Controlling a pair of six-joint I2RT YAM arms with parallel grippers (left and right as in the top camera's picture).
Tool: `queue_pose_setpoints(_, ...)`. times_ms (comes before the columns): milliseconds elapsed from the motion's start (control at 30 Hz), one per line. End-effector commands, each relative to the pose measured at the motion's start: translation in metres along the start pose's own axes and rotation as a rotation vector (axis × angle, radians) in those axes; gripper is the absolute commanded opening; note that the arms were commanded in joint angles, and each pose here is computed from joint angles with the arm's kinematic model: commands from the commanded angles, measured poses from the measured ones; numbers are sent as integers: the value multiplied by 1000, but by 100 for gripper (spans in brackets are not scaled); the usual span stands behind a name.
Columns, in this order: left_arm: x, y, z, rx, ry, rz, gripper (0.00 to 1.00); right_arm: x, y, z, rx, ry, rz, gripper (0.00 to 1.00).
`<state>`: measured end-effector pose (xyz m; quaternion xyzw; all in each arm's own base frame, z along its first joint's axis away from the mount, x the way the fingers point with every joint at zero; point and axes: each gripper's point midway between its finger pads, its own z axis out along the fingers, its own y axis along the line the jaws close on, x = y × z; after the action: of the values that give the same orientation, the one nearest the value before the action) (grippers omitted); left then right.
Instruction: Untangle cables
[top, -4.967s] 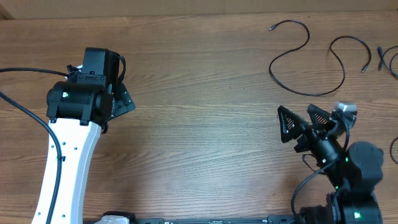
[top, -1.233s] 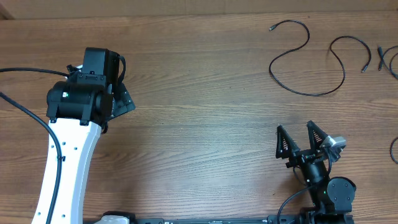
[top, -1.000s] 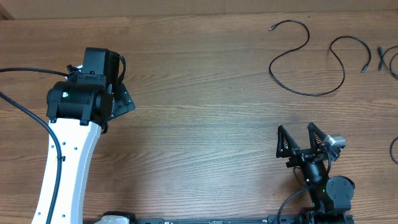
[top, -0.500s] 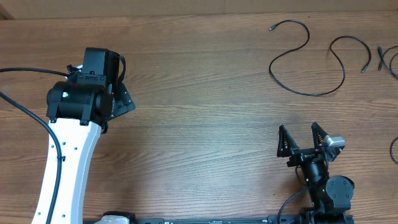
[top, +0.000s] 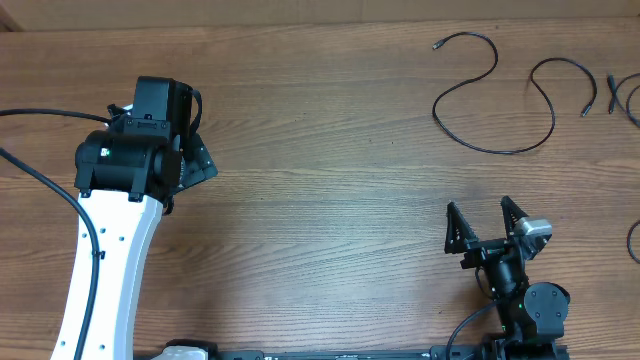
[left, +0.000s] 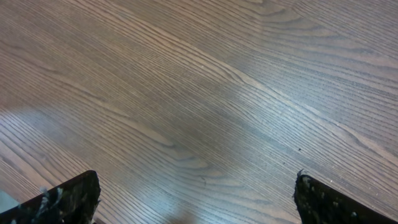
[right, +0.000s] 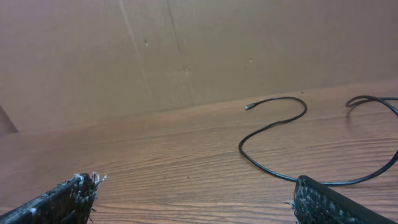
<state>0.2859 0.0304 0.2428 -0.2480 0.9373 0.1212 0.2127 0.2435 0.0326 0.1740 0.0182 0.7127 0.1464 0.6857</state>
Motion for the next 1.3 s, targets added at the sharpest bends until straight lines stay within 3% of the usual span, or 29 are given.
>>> queue_pose_setpoints(0, 0, 2, 2, -14, -2, -14, 99, 2, 0, 0, -6, -3, -8, 100)
queue_pose_setpoints(1067, -10, -4, 1, 11, -39, -29, 99, 1, 0, 0, -5, -6, -9, 100)
queue_pose_setpoints(1267, -33, -39, -4, 181, -109, -79, 99, 1, 0, 0, -5, -6, -9, 100)
